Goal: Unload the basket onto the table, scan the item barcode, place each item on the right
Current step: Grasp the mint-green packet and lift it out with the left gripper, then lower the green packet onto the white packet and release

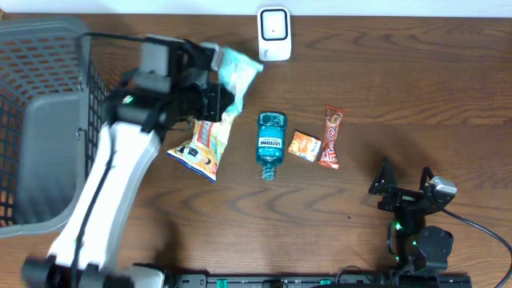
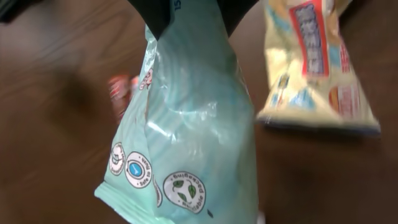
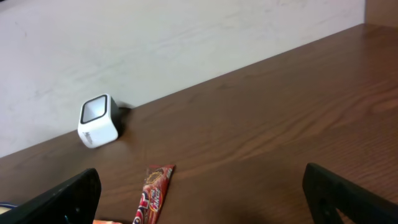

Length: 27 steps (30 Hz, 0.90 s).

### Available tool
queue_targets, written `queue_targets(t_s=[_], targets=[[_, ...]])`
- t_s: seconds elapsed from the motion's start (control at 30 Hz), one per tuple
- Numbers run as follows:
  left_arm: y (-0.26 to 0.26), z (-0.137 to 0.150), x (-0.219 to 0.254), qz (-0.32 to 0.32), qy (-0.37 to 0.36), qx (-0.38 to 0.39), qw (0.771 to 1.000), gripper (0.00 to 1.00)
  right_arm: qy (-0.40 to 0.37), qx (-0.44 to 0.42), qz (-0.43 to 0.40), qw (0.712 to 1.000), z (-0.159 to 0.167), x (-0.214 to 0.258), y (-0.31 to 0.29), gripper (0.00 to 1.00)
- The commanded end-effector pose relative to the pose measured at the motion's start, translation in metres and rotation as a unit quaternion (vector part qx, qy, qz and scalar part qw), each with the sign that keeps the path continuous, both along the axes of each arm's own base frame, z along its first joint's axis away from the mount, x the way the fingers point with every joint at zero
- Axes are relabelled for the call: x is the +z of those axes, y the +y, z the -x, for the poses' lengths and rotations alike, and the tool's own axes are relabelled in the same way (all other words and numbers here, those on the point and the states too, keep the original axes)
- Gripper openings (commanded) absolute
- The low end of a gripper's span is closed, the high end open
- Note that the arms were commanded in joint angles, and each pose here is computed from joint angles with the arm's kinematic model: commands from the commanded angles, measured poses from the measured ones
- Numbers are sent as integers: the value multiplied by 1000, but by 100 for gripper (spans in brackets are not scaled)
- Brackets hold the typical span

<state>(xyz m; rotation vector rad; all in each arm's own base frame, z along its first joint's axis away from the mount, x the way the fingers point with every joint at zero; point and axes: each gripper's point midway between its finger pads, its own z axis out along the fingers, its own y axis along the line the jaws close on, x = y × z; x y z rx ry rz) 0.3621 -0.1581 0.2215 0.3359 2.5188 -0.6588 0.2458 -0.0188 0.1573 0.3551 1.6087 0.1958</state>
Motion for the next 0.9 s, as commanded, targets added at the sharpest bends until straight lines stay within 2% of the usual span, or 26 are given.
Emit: queue_targets(t_s=[0.0,0.17,0.33,0.4,0.43,0.47,0.6,0.73,0.87], targets=[[6,-3,-60,-56,71,-4,996,7,0,1,-1,1000,0,0,1,99],[5,-4,-122,-69,168,15,983,7,0,1,-1,1000,0,0,1,99],[5,0,-157,-74,222,30,972,9,0,1,-1,1000,0,0,1,99],[5,1,-160,-76,227,30,970,28,0,1,-1,1000,0,0,1,99],[5,1,-160,-76,227,30,971,41,0,1,-1,1000,0,0,1,99],[5,0,-158,-75,224,30,971,59,0,1,-1,1000,0,0,1,99],[5,-2,-143,-69,204,30,976,86,0,1,-1,1000,0,0,1,99],[3,-7,-110,-57,160,31,985,92,0,1,-1,1000,0,0,1,99],[0,-22,-44,-27,55,33,998,95,0,1,-1,1000,0,0,1,99]])
